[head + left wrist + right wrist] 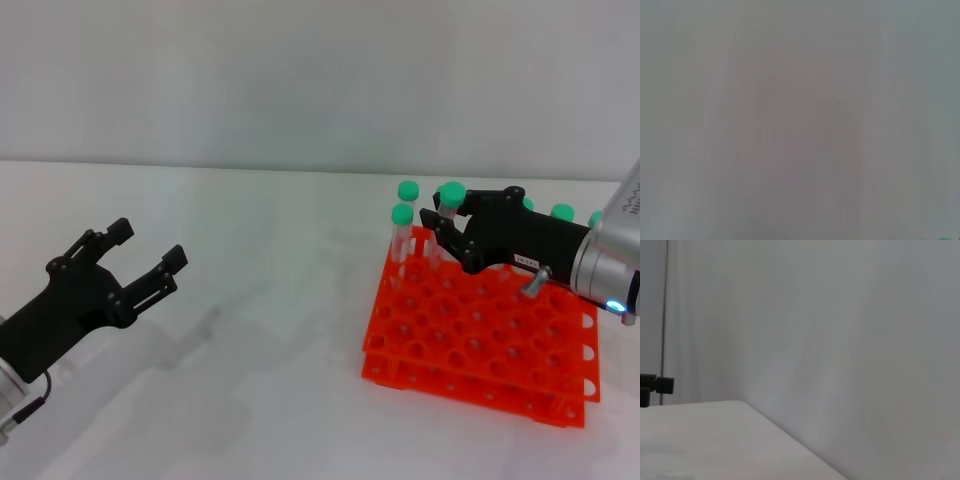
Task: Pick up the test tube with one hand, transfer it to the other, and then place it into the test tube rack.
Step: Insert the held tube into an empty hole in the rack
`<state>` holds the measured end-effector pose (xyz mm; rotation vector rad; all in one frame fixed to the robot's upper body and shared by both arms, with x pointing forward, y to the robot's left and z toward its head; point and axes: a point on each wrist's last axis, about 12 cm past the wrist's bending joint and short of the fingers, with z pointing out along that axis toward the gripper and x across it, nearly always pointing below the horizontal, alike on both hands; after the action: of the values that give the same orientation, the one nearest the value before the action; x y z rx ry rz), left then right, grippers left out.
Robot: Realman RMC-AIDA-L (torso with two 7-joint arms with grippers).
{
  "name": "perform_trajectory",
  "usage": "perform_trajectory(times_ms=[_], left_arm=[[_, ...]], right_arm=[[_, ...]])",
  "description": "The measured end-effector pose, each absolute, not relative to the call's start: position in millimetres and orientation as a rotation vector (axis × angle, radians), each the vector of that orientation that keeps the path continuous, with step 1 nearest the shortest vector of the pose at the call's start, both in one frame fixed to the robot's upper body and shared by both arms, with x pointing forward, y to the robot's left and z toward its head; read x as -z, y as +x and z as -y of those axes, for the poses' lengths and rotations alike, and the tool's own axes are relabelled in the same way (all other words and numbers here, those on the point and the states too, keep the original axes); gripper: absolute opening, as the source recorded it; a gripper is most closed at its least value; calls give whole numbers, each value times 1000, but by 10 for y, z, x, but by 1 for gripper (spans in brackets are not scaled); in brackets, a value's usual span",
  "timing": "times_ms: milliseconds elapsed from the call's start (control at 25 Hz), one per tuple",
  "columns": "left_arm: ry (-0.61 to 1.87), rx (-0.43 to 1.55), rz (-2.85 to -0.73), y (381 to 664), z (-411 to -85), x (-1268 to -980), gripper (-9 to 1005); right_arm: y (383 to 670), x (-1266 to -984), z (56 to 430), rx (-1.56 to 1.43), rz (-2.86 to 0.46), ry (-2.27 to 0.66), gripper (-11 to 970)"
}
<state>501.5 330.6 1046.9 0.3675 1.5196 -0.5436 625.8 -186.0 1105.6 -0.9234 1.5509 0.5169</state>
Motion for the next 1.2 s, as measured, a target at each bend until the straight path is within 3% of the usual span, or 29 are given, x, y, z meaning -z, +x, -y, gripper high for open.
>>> perform_trajectory(times_ms=[1200], left_arm=[[369,542,-1516,5030,-3305,-10479,875]], right_arm=[[6246,-10989,1818,-490,-1588,-951,204]])
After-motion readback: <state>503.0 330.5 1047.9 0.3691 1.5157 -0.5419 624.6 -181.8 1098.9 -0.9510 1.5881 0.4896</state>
